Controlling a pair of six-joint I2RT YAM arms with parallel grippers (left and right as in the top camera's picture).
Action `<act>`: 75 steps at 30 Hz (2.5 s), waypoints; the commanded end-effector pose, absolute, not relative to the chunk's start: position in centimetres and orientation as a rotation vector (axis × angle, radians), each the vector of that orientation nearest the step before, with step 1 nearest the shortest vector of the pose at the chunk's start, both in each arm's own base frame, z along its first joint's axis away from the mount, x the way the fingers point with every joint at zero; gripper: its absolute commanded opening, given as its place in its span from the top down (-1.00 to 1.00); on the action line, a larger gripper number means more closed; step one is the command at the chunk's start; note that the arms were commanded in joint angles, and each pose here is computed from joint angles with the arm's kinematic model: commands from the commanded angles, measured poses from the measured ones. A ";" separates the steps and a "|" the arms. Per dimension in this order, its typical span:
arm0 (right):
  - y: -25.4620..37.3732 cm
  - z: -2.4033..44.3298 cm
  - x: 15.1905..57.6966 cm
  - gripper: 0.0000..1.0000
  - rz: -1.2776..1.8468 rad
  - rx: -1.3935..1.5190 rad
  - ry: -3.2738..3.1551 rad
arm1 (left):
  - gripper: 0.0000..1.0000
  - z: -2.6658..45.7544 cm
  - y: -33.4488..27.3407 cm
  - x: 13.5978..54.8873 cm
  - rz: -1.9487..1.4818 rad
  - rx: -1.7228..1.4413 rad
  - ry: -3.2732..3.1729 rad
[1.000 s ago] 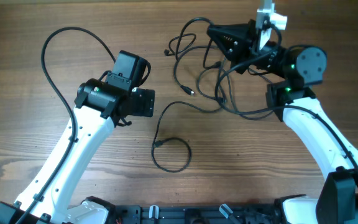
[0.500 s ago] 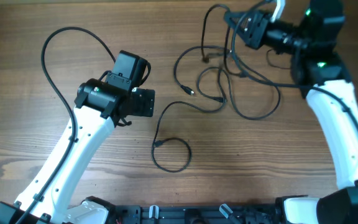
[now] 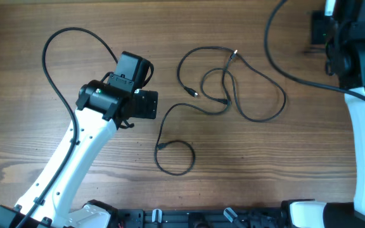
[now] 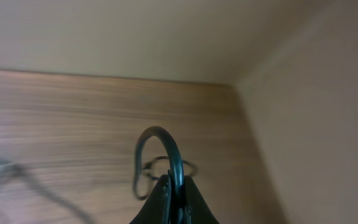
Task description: Untangle cables
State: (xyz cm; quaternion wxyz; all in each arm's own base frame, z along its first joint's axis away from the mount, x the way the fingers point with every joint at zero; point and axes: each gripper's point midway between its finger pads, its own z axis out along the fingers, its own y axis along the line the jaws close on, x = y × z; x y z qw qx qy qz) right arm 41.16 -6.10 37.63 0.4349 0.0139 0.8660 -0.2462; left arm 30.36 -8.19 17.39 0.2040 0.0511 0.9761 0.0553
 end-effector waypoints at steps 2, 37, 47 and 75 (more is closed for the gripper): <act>-11.8 39.0 39.1 0.91 -0.782 0.270 2.117 | -1.00 17.8 -8.1 30.3 0.150 0.152 2.711; -33.9 24.8 32.7 0.90 -0.652 1.024 2.309 | -1.00 17.8 -8.1 30.3 0.150 0.152 2.711; -35.6 24.5 32.1 -0.22 -0.465 1.115 2.226 | -1.00 17.8 -8.1 30.3 0.150 0.152 2.711; -27.0 11.5 31.0 -0.99 0.049 1.350 2.578 | -1.00 17.8 -8.1 30.3 0.150 0.152 2.712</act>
